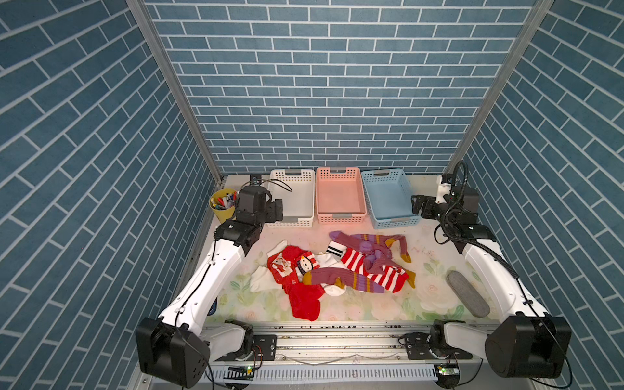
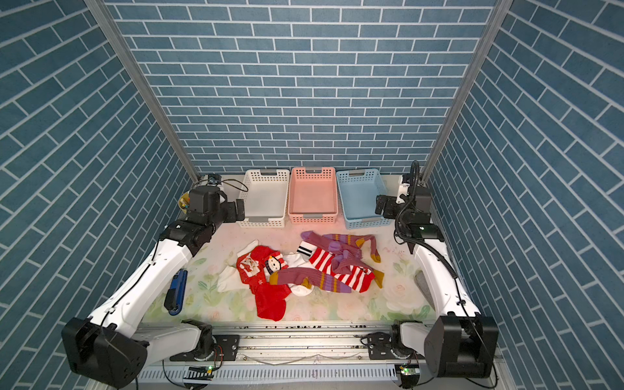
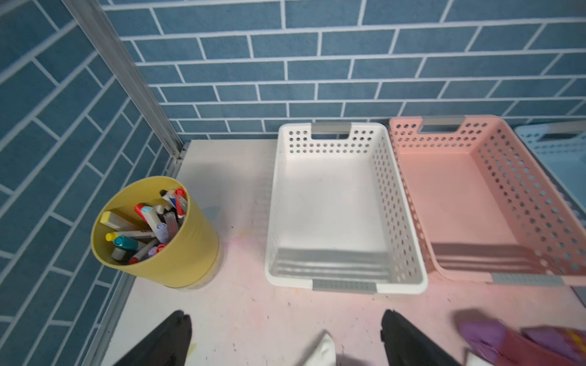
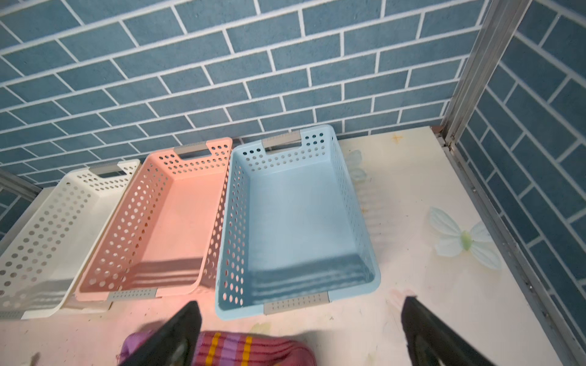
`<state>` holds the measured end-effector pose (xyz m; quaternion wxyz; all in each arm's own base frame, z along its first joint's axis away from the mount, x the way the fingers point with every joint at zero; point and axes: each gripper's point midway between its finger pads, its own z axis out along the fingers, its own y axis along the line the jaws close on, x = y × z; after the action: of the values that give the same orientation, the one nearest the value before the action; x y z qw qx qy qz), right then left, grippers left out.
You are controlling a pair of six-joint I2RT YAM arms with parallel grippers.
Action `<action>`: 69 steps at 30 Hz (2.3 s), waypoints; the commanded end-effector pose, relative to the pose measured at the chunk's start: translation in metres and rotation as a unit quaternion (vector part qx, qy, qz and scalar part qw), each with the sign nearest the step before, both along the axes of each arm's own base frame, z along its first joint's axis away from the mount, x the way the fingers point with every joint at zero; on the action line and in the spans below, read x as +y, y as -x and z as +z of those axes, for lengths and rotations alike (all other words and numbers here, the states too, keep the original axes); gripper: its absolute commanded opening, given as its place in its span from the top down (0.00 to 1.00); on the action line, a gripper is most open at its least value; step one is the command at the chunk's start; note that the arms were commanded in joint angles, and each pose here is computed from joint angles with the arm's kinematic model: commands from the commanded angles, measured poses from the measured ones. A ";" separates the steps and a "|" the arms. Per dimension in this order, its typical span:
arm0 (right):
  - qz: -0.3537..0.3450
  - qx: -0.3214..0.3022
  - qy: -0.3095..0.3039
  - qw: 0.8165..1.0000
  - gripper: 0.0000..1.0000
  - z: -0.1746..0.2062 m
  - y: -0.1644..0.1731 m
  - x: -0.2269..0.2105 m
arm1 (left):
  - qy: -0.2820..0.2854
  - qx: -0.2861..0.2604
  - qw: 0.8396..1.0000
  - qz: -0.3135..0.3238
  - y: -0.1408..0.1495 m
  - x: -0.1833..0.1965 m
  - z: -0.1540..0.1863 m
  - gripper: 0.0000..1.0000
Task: Sort the socks into the basket by color
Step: Pick up the sock at the center of the board.
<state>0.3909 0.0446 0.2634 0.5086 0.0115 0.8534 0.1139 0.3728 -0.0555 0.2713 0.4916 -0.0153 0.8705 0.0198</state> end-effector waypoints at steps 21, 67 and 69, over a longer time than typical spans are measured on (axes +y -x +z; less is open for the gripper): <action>0.143 0.147 -0.006 0.979 0.16 -0.033 0.072 0.103 | 0.037 0.037 0.994 -0.098 0.041 -0.064 0.010 0.00; 0.236 0.269 0.141 0.923 0.37 -0.181 0.143 0.258 | 0.005 0.075 0.990 -0.118 0.054 -0.082 -0.031 0.00; 0.234 0.269 0.145 0.923 0.37 -0.184 0.142 0.259 | 0.002 0.075 0.990 -0.118 0.054 -0.081 -0.031 0.00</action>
<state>0.2426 0.2981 0.0771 0.2060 -0.2538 0.9398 0.0993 0.3238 -0.1393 0.2350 0.4209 0.0843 0.9022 -0.0432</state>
